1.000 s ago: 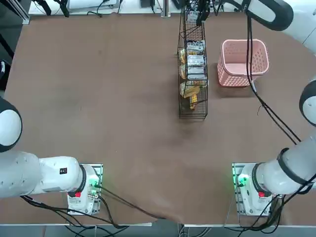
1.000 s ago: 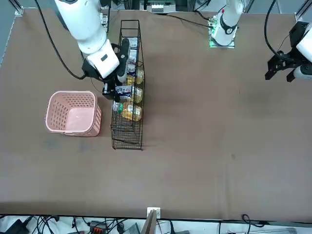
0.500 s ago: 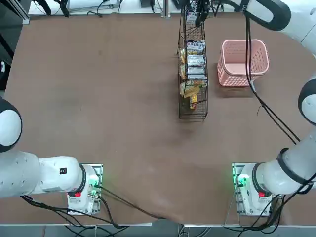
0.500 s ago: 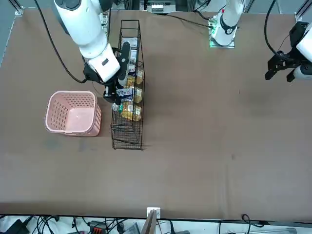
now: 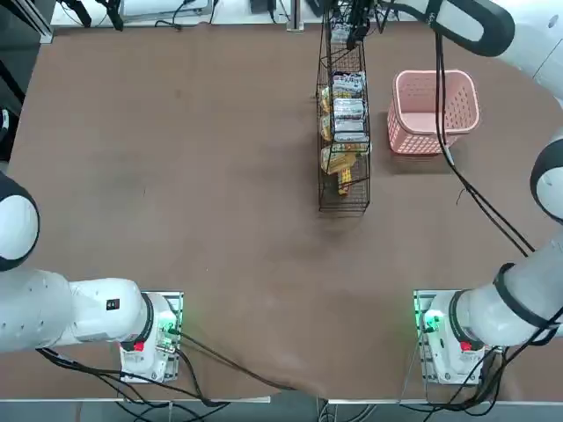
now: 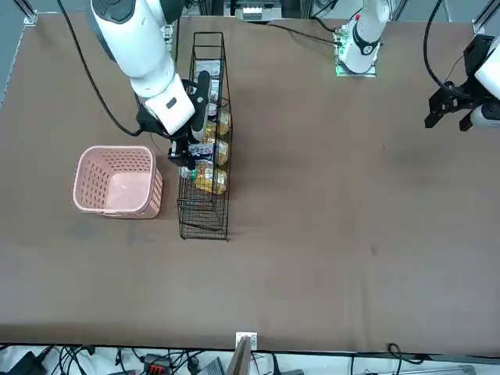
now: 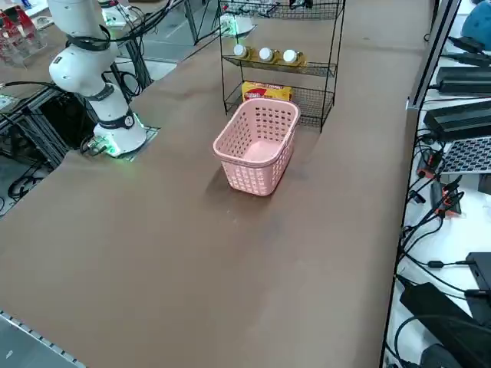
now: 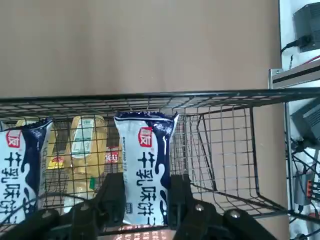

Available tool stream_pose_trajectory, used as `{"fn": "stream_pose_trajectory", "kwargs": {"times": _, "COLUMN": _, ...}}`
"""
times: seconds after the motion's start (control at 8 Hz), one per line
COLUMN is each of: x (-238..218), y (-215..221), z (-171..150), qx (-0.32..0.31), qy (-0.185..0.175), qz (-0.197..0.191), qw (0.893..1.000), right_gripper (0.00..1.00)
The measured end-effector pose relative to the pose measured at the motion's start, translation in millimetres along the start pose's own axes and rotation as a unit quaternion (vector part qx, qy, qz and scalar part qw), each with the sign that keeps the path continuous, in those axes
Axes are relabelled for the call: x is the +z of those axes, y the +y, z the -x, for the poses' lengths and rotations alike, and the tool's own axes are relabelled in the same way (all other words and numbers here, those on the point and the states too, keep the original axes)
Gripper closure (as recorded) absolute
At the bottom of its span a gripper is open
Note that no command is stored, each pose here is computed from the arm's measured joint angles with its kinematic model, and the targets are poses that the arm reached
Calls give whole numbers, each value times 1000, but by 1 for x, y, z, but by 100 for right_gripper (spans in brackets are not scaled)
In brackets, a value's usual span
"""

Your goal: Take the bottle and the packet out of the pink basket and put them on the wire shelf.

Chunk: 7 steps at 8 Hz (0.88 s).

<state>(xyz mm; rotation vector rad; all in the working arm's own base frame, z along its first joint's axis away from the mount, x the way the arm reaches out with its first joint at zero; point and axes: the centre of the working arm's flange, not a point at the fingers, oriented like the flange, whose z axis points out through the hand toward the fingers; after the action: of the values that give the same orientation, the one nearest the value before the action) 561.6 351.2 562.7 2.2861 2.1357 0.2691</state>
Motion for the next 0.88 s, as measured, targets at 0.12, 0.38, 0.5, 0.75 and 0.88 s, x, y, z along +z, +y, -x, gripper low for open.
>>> {"fn": "stream_pose_trajectory", "kwargs": {"times": 0.12, "x": 2, "y": 0, "z": 0, "qx": 0, "qy": 0, "qz": 0, "qw": 1000, "right_gripper": 56}}
{"fn": "stream_pose_trajectory", "kwargs": {"times": 0.38, "x": 8, "y": 1, "z": 0, "qx": 0, "qy": 0, "qz": -4, "qw": 1000, "right_gripper": 56}}
{"fn": "stream_pose_trajectory", "kwargs": {"times": 0.5, "x": 10, "y": 1, "z": 0, "qx": 0, "qy": 0, "qz": -5, "qw": 1000, "right_gripper": 55}}
{"fn": "stream_pose_trajectory", "kwargs": {"times": 0.75, "x": 10, "y": 1, "z": 0, "qx": 0, "qy": 0, "qz": -4, "qw": 1000, "right_gripper": 45}}
{"fn": "stream_pose_trajectory", "kwargs": {"times": 0.88, "x": 10, "y": 1, "z": 0, "qx": 0, "qy": 0, "qz": -4, "qw": 1000, "right_gripper": 41}}
